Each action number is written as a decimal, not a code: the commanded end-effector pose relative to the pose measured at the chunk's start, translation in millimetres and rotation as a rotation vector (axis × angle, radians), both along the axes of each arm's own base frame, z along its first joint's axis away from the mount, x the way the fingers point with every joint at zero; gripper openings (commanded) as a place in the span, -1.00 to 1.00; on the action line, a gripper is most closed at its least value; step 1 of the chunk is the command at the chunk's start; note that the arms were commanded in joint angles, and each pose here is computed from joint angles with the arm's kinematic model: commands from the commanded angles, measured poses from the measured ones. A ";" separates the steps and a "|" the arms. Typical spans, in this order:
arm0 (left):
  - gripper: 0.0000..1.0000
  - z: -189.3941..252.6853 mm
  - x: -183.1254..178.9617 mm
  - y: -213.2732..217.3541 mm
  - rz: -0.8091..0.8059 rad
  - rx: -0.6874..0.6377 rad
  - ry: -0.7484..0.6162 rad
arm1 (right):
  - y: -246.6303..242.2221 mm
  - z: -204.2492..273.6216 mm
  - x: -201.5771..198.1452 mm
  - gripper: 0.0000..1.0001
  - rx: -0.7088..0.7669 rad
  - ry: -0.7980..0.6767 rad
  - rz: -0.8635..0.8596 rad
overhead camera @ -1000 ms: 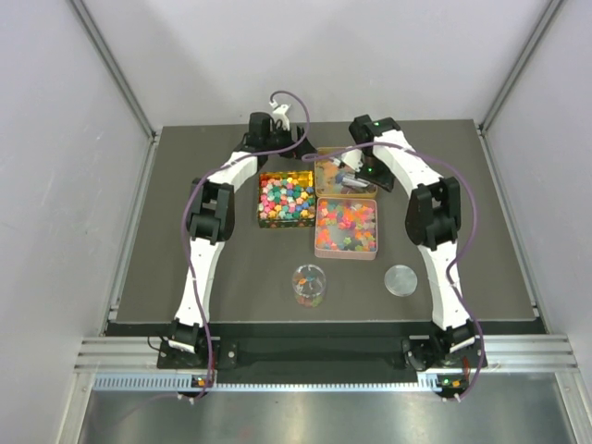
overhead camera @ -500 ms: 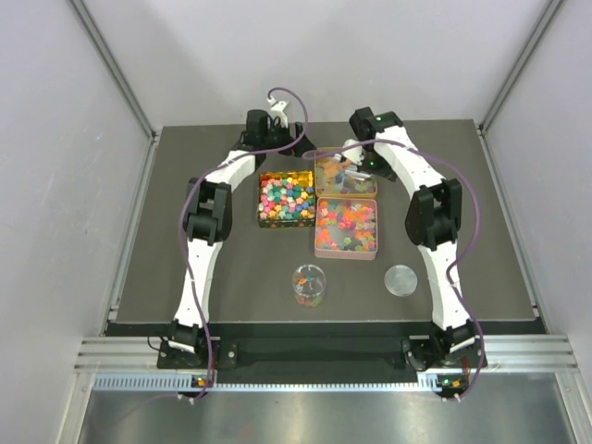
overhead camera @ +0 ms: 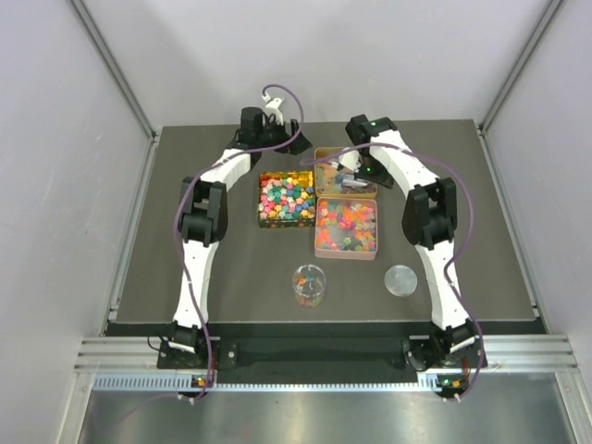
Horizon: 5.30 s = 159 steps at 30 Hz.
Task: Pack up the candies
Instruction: Scoop the fake candies from the storage box.
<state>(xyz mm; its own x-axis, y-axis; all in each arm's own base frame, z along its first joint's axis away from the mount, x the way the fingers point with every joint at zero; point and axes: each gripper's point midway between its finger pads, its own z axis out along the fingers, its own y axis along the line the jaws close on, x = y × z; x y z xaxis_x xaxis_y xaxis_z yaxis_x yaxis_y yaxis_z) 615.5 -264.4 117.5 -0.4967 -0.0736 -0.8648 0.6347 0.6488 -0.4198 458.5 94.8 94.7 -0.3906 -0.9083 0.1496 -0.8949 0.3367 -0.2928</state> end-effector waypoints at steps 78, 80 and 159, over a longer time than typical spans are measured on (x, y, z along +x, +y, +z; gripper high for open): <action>0.79 72.4 -46.7 24.5 0.008 0.122 -0.047 | -7.2 89.1 146.4 -1.00 -0.595 -0.289 0.646; 0.79 70.9 -49.6 22.5 0.002 0.112 -0.039 | -4.0 85.7 149.4 -1.00 -0.608 -0.288 0.653; 0.75 59.3 -66.4 22.2 -0.007 0.069 0.003 | 15.9 55.9 140.6 -1.00 -0.588 -0.185 0.916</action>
<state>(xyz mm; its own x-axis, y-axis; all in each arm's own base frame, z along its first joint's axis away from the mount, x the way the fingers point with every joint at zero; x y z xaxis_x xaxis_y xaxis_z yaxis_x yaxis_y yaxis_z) 537.5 -238.4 136.6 -0.5918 0.0181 -0.8059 0.5913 0.6893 -0.4187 601.9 102.4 110.9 0.3140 -0.7194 0.6196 -0.7134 -0.6094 -0.3460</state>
